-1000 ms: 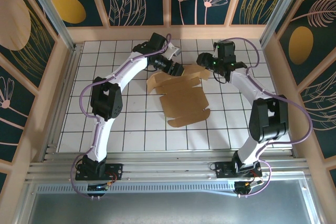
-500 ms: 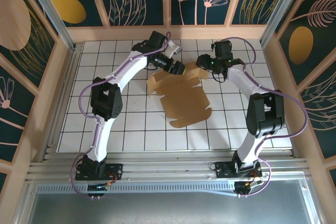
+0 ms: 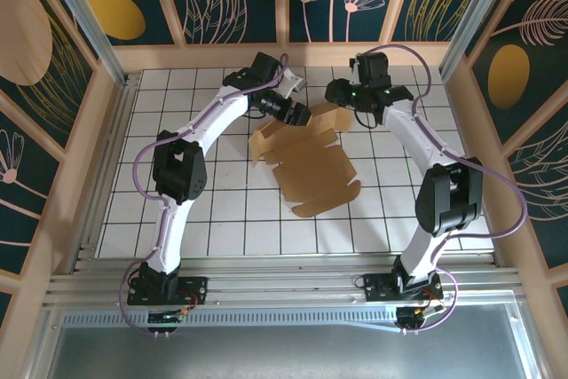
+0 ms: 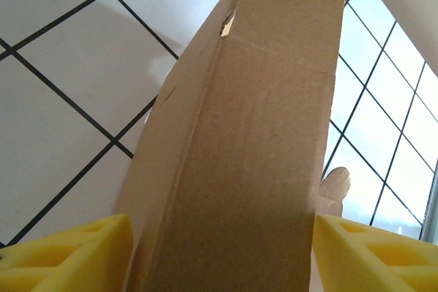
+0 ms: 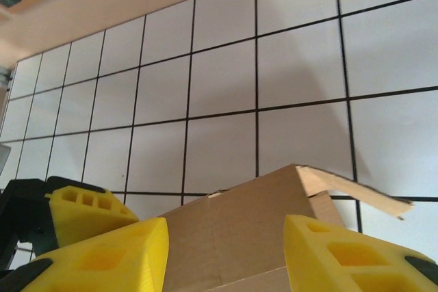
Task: Fold the paper box
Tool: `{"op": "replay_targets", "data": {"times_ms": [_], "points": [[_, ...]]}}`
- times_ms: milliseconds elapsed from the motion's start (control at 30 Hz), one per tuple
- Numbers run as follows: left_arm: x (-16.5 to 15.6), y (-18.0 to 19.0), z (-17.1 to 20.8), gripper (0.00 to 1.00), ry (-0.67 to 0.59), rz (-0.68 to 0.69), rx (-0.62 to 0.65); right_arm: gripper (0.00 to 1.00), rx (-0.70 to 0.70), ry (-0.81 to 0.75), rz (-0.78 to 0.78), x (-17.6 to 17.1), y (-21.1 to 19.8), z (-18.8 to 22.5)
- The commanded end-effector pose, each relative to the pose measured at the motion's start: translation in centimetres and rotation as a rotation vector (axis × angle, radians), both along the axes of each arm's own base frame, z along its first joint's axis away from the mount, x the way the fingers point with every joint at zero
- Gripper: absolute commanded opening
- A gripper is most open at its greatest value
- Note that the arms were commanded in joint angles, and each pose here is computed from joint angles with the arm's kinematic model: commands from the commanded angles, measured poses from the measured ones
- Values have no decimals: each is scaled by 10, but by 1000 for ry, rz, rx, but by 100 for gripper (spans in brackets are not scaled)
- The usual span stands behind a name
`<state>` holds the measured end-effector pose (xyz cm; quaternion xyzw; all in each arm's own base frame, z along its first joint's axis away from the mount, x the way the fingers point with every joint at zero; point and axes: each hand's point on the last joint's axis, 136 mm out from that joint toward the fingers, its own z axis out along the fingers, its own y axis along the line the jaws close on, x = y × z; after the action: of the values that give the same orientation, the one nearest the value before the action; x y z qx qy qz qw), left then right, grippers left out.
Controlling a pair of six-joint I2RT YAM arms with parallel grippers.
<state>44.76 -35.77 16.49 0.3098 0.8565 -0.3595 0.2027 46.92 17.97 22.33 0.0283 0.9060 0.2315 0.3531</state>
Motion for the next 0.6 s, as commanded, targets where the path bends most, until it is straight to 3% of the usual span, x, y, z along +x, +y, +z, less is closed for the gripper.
{"op": "replay_targets", "data": {"times_ms": [0,167,567], "points": [[-2,4,12,70,-4,4,-12,48,-28,78,18,1,3,-24],[-4,3,14,67,-8,-10,-20,49,-64,117,12,5,0,-44],[1,11,-6,67,-13,20,44,47,73,158,53,-1,21,-57]]}}
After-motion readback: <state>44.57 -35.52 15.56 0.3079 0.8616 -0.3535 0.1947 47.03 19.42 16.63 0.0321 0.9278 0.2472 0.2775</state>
